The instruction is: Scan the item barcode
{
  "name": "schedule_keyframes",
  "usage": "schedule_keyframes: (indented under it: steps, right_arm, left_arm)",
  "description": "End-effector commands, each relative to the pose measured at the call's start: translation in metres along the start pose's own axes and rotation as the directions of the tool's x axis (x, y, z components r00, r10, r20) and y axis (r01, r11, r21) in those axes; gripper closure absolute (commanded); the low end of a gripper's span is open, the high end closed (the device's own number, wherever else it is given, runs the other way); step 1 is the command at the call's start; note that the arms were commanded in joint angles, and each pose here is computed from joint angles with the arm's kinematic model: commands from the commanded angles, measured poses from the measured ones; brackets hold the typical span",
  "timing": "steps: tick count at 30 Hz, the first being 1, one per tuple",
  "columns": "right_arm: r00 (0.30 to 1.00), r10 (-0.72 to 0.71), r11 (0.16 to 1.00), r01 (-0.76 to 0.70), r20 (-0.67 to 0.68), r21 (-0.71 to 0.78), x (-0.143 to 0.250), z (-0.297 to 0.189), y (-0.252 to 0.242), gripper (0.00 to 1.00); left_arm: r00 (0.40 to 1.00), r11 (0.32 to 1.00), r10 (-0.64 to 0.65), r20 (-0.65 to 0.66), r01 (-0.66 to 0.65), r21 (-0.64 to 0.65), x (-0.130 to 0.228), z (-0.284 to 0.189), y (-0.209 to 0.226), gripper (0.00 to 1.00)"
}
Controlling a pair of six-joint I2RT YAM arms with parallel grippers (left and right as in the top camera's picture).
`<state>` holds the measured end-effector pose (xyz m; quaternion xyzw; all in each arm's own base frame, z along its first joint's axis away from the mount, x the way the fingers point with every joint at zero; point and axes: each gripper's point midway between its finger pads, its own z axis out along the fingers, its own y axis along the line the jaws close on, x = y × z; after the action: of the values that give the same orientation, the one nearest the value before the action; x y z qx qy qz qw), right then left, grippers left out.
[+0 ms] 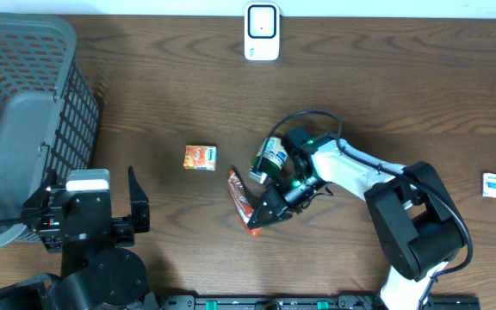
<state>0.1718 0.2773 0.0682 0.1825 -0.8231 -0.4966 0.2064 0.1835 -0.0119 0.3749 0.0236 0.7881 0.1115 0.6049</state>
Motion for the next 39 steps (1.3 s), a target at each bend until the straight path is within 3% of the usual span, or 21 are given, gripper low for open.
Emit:
schedule_keyframes:
  steps: [1,9,10,11,12,14,17,23,29,39]
  right_arm:
    - [0.993,0.114,0.993,-0.114,0.02,0.022,0.003,-0.004,-0.018,0.98]
    - [0.984,0.178,0.982,-0.179,0.034,0.056,0.016,-0.004,-0.044,0.9]
    - [0.98,0.194,0.975,-0.197,0.035,0.102,0.019,-0.004,-0.052,0.81]
    - [0.976,0.214,0.965,-0.218,0.041,0.149,0.02,-0.005,-0.061,0.6]
    - [0.972,0.229,0.952,-0.234,0.047,0.196,0.021,-0.006,-0.069,0.46]
    - [0.97,0.236,0.937,-0.243,0.058,0.251,0.022,-0.008,-0.078,0.25]
    - [0.974,0.216,0.93,-0.228,0.071,0.287,0.019,-0.01,-0.085,0.09]
    - [0.99,0.097,0.942,-0.126,0.106,0.311,0.001,-0.012,-0.09,0.07]
    - [0.989,0.016,0.856,-0.089,0.144,0.51,-0.013,-0.026,-0.122,0.07]
    - [0.967,-0.132,0.816,-0.02,0.22,0.578,-0.049,-0.038,-0.127,0.05]
  left_arm:
    - [1.0,1.0,-0.008,0.002,0.008,-0.007,0.0,0.0,0.003,0.02]
    - [1.0,1.0,-0.008,0.002,0.008,-0.007,0.0,0.0,0.003,0.02]
    - [1.0,1.0,-0.008,0.002,0.008,-0.007,0.0,0.0,0.003,0.02]
    - [1.0,1.0,-0.008,0.002,0.008,-0.007,0.0,0.0,0.003,0.02]
    - [1.0,1.0,-0.008,0.002,0.008,-0.007,0.0,0.0,0.003,0.02]
    - [1.0,1.0,-0.008,0.002,0.008,-0.007,0.0,0.0,0.003,0.02]
    - [1.0,1.0,-0.008,0.002,0.008,-0.007,0.0,0.0,0.003,0.02]
    - [1.0,1.0,-0.008,0.002,0.008,-0.007,0.0,0.0,0.003,0.02]
    - [1.0,1.0,-0.008,0.002,0.008,-0.007,0.0,0.0,0.003,0.02]
    - [1.0,1.0,-0.008,0.002,0.008,-0.007,0.0,0.0,0.003,0.02]
